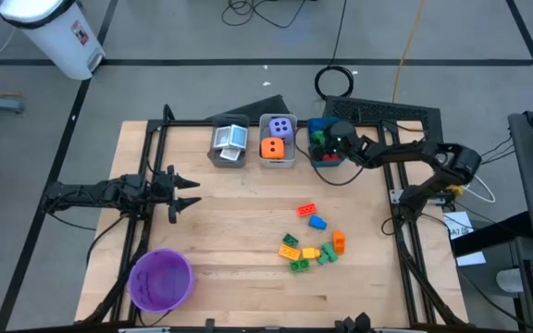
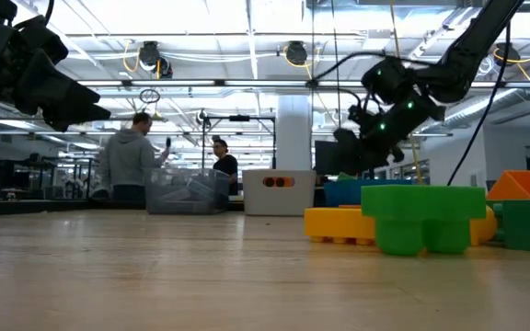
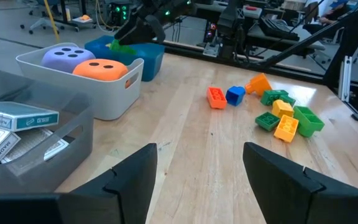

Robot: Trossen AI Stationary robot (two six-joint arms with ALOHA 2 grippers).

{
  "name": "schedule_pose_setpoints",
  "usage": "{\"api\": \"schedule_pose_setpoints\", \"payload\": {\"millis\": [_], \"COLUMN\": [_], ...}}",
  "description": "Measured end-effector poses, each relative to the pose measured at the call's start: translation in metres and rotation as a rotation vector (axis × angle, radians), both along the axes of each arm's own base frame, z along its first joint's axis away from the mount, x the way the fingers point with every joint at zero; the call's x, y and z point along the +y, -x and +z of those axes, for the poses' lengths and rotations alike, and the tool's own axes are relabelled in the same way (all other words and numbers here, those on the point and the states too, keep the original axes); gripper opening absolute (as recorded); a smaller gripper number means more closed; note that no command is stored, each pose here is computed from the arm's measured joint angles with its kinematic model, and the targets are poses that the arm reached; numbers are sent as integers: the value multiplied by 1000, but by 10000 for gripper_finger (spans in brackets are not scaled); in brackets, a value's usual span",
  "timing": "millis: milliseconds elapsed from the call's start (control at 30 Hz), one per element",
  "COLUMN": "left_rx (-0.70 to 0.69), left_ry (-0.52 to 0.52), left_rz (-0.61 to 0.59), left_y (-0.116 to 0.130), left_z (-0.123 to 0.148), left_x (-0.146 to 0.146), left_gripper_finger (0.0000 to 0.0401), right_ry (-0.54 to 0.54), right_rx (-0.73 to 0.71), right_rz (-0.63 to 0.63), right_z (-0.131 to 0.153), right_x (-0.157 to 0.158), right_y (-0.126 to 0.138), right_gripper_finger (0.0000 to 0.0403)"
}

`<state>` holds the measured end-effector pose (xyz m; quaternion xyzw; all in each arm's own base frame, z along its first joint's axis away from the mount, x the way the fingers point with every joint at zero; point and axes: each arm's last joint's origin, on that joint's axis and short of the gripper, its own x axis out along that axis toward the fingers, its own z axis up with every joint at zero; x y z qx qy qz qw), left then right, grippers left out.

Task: Pick & Place Toys
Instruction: Put the green game piece into the blue bin, then put the orange game piece into the blue bin

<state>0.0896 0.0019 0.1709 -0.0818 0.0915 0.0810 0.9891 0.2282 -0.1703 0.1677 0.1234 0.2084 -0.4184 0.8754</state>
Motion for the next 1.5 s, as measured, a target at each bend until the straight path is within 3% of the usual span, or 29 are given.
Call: {"api": "schedule_pose_setpoints", "payload": {"millis": [367,600,833,1133,1500], "left_rx": [0,0,0,0,1], "left_ry": [0,0,0,0,0], "left_rz": [0,0,0,0,0], "left_y": [0,0,0,0,0], "left_z": [0,0,0,0,0], "left_x": [0,0,0,0,0], "left_gripper_finger": [246,246,246,246,246], "right_ry": [98,2,-66,-172,-195], "right_rx": [-37,-141,-65,177,327], "right_rz": [250,652,878,912,900], "right_z": [46,57,40,-6,-40], "right_x": [59,114,165,179,170], "right_y": [-7,-19,-31,-39,-44], "right_gripper_finger": [275,273,271,274,274]}}
